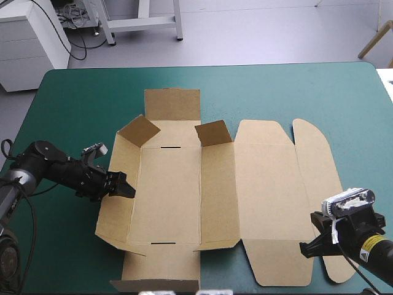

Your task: Fold the box

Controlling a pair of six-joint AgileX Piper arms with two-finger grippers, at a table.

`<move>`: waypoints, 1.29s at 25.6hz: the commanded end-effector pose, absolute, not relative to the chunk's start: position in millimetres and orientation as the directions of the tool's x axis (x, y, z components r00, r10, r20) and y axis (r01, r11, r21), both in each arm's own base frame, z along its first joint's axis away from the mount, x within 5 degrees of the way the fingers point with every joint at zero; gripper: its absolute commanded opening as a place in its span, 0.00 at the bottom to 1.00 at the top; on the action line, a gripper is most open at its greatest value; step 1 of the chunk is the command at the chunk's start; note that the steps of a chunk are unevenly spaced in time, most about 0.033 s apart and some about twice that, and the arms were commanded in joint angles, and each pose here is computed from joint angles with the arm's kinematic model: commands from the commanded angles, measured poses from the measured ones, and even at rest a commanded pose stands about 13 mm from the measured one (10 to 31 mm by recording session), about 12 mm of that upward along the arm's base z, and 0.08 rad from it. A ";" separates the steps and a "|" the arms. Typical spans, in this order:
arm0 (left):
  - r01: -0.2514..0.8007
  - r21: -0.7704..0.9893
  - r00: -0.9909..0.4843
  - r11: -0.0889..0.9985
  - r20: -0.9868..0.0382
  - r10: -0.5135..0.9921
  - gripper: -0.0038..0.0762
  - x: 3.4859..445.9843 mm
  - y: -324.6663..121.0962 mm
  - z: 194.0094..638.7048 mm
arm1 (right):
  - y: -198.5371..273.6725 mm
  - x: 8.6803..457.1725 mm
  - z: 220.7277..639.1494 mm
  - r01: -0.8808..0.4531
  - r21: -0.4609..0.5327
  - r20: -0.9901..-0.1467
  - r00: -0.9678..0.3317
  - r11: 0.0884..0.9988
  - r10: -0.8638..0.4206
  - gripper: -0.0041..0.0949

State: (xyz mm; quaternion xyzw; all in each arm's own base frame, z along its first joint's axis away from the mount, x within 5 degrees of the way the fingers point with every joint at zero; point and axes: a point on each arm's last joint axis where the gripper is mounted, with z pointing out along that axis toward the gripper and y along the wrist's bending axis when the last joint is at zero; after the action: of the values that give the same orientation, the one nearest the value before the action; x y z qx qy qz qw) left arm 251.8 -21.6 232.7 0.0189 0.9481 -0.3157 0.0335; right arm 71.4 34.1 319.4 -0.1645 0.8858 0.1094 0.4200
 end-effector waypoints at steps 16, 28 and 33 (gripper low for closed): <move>0.066 -0.536 -0.998 0.842 -0.042 0.052 0.04 244.8 -17.8 242.8 | 35.4 74.3 330.7 -0.391 0.053 -0.827 -0.533 0.919 -0.179 0.04; 0.294 -0.217 -0.944 0.931 -0.220 0.247 0.04 278.8 -24.2 285.7 | 36.1 73.6 330.3 -0.395 0.065 -0.823 -0.540 0.917 -0.174 0.04; 0.530 0.002 -0.813 0.848 -0.283 0.509 0.04 322.2 -78.7 326.2 | 36.1 73.6 330.3 -0.395 0.065 -0.823 -0.540 0.917 -0.174 0.04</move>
State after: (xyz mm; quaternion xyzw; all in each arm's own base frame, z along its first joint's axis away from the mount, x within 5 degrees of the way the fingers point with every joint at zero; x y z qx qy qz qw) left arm 314.8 -59.1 296.3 0.2309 0.9663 -0.0602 0.0963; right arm 71.0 34.9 319.3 -0.1634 0.8861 0.1148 0.4182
